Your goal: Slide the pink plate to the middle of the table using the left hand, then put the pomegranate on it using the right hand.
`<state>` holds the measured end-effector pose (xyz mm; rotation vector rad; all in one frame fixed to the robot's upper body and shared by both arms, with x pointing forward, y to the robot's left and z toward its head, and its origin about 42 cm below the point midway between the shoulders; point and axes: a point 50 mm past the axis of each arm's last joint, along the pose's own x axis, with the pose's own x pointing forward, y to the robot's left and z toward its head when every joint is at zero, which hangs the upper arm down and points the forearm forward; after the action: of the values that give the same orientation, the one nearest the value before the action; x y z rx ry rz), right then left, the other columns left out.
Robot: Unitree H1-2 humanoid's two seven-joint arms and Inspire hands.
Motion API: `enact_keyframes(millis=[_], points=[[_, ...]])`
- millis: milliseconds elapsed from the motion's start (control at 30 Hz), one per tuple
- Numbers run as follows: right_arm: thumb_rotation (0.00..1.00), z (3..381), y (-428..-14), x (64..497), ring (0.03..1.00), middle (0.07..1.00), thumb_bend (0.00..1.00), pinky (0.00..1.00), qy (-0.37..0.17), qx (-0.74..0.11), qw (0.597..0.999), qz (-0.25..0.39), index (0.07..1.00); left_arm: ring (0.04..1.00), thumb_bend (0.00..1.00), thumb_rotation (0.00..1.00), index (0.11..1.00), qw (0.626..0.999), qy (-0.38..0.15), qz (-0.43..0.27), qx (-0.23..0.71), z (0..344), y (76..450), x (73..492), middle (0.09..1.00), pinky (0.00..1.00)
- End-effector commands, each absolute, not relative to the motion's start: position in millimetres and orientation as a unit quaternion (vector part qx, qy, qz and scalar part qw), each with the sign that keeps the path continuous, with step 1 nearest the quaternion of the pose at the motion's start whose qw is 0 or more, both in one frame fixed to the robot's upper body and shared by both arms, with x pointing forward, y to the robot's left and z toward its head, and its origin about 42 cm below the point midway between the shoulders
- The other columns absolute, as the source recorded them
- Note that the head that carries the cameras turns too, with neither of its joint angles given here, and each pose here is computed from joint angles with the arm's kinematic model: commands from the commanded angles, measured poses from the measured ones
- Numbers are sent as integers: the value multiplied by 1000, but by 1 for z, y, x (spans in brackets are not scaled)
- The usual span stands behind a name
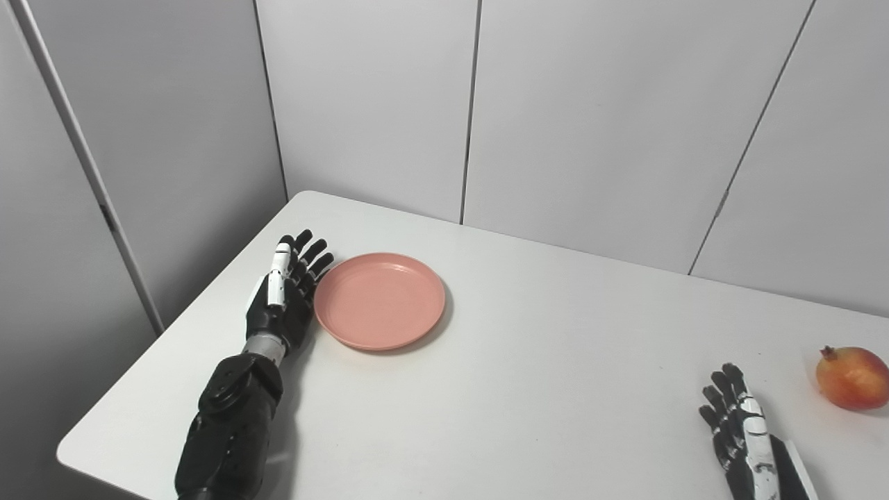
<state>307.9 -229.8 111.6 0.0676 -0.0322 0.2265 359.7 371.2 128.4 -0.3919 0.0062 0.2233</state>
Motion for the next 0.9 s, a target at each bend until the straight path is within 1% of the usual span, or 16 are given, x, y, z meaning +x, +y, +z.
enact_keyframes(millis=[0, 200, 467, 633, 867], points=[[1000, 109, -226, 307, 1000, 1000, 343, 1000, -20, 39, 992, 115, 1000, 932, 392, 1000, 929, 977, -3, 92, -192, 136, 362, 368, 934, 946], [1000, 109, -224, 307, 1000, 1000, 360, 1000, -18, 42, 992, 116, 1000, 951, 390, 1000, 941, 980, -2, 70, -188, 134, 352, 371, 950, 964], [1000, 108, -221, 307, 1000, 1000, 360, 1000, -20, 41, 992, 119, 1000, 927, 376, 1000, 920, 983, 2, 64, -172, 140, 337, 375, 927, 931], [1000, 108, -220, 307, 1000, 1000, 379, 1000, -19, 39, 992, 122, 1000, 940, 391, 1000, 938, 985, 7, 47, -169, 141, 329, 377, 941, 954], [1000, 110, -218, 306, 1000, 1000, 377, 1000, -17, 41, 991, 125, 1000, 931, 393, 1000, 928, 985, 19, 40, -168, 140, 317, 378, 932, 945]])
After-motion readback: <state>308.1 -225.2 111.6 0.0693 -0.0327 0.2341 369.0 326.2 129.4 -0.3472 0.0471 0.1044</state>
